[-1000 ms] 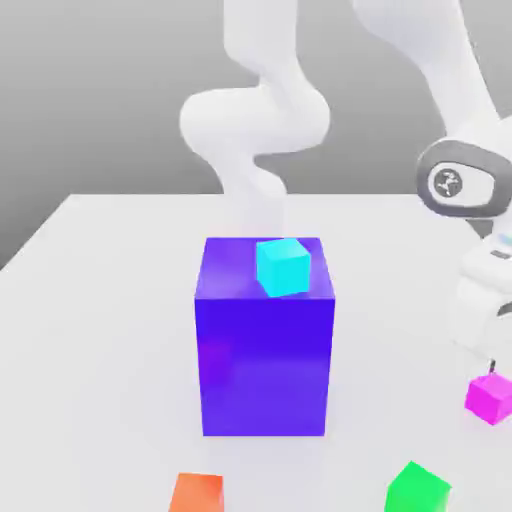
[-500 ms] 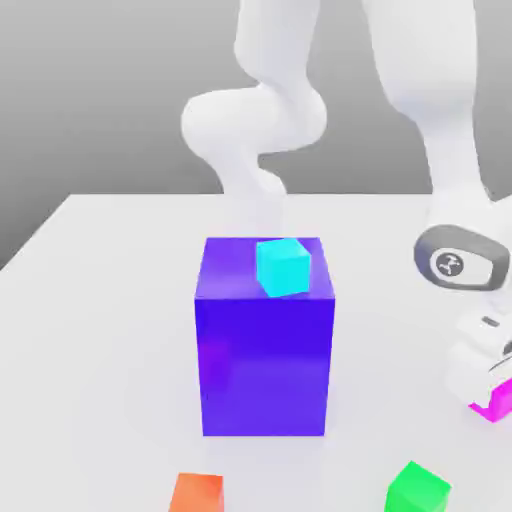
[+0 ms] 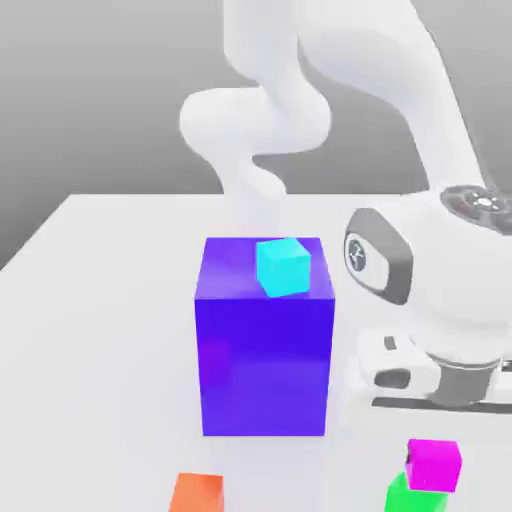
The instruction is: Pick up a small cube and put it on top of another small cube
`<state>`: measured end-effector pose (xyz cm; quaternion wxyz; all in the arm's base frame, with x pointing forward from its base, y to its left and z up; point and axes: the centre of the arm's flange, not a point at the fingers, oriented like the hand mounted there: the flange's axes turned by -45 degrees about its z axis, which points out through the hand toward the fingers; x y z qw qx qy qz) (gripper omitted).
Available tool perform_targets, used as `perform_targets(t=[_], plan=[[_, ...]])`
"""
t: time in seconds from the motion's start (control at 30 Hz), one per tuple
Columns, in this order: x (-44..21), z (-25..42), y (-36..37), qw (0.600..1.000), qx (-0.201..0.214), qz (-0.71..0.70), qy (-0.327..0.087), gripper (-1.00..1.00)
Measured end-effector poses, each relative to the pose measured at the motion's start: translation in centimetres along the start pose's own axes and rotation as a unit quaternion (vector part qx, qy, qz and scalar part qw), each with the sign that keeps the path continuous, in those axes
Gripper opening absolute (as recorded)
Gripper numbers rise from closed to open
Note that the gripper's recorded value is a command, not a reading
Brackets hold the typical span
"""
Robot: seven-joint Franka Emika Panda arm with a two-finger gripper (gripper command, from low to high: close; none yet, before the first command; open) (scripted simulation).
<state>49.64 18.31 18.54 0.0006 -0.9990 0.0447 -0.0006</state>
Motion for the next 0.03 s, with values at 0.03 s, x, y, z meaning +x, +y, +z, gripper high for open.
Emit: perform_targets(t=[0.03], plan=[[0.0, 0.0, 0.0, 1.0, 0.0, 0.0, 0.0, 1.0]])
